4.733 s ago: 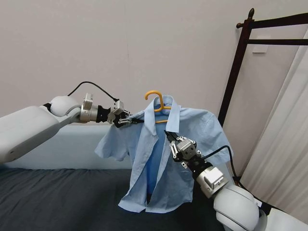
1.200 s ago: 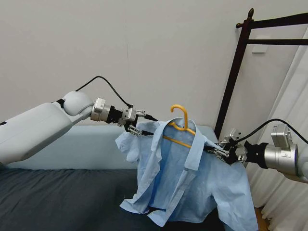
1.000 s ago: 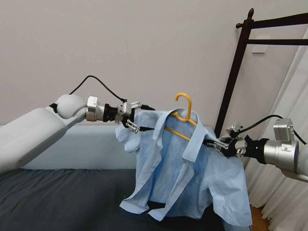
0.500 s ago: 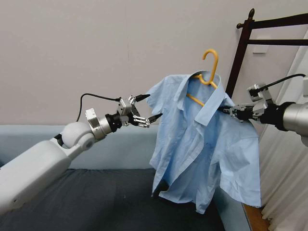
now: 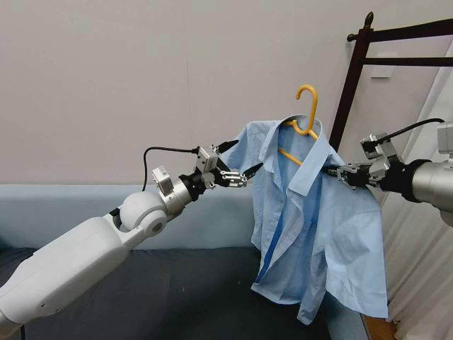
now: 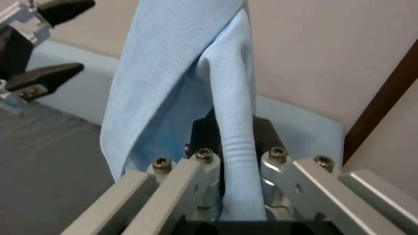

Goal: Pick up the clothes from the sofa and hang them on the clothes hanger.

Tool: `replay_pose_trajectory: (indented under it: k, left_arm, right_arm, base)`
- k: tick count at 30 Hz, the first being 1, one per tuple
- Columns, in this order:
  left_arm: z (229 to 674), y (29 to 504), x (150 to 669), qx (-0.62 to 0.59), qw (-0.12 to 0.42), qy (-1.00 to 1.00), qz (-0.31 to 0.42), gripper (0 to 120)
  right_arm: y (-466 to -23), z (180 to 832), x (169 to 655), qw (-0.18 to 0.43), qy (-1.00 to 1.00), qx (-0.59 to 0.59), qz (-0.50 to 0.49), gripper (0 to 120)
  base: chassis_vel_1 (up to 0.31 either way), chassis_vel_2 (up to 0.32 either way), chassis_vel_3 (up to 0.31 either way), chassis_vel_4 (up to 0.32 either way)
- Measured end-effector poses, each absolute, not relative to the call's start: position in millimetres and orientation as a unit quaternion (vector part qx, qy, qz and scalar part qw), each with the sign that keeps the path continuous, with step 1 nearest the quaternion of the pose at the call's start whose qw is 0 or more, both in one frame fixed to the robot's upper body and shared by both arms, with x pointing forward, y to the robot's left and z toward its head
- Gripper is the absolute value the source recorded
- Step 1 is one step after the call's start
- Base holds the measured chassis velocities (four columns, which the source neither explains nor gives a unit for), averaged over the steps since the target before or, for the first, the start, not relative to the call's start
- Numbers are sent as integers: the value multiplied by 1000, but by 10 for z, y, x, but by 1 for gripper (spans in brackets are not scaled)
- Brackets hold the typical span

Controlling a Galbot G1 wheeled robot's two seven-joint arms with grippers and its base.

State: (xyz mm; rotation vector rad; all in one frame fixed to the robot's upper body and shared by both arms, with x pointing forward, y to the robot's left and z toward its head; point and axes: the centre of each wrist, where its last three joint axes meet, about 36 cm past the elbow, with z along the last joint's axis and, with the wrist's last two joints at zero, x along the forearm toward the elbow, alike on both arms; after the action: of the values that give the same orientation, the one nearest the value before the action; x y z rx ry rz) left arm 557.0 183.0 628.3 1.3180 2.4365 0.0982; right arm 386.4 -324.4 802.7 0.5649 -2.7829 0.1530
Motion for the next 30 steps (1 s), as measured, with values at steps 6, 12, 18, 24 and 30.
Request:
replay_pose_trajectory:
  k: [6,12,18,24,30]
  left_arm:
    - [6225,1578,5621,448,155,881,11,90]
    - [6217,1330,5688,444,147,884,-5,73]
    - [6218,1244,5733,443,146,884,0,54]
    - [6202,1248,5763,438,144,887,6,37]
    - [6195,1262,5779,436,145,888,16,13]
  right_arm:
    - [-3248,8004,3862,154,-967,196,55,4]
    - [-3236,7953,3869,159,-966,198,56,4]
    - [-3245,7956,3878,158,-966,197,54,4]
    - [-3246,7955,3887,157,-966,199,51,4]
    - [-3235,7941,3892,158,-965,201,49,4]
  base:
    - [0,0,0,0]
    - [0,0,0,0]
    - [0,0,0,0]
    - [0,0,0,0]
    - [0,0,0,0]
